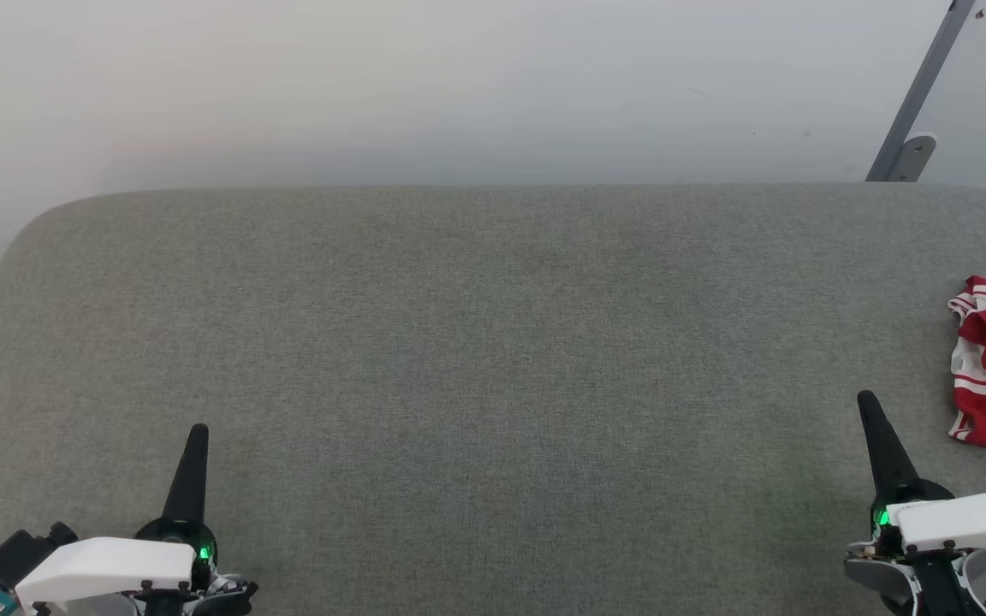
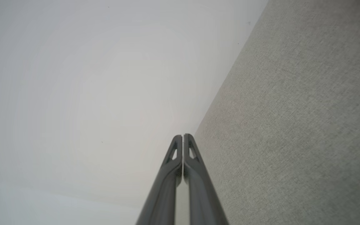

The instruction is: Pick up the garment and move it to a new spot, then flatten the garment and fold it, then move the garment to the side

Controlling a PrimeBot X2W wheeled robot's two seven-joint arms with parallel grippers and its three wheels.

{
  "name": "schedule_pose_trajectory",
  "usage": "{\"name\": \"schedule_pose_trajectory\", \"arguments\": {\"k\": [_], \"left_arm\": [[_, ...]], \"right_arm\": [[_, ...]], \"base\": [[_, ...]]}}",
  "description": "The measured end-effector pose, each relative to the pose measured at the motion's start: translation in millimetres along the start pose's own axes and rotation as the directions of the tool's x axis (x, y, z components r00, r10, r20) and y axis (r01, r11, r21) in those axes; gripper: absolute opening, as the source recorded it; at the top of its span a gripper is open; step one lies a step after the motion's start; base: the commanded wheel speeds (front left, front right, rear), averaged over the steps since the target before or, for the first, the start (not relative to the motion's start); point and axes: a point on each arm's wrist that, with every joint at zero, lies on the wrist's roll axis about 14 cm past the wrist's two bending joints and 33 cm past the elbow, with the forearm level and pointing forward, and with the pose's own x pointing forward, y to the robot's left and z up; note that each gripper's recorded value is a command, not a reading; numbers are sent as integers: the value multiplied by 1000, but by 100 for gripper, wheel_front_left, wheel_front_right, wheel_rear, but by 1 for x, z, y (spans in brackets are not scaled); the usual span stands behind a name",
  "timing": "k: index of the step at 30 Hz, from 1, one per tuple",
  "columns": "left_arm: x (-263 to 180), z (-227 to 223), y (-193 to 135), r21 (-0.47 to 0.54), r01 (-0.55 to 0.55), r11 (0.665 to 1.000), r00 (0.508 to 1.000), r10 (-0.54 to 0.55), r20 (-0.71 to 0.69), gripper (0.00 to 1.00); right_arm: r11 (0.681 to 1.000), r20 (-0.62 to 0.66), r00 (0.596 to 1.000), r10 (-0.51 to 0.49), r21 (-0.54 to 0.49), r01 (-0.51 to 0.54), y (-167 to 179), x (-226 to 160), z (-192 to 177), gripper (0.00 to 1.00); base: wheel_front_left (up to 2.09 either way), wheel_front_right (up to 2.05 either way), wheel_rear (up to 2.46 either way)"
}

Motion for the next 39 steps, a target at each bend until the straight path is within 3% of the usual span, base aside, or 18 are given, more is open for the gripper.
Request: {"name": "schedule_pose_trajectory", "arguments": {"k": [18,39], "left_arm": [[7,-6,-8,-120,21,993,1000,-23,-21,0],[14,-11,-19,-252,47,967,998,-59,-39,0]], "right_arm": [[990,-10,1000,16,141,-15,5,2,-4,0],[957,-17,999,42,286,-35,12,4,-6,0]], "base": [[0,0,0],[0,0,0]]}}
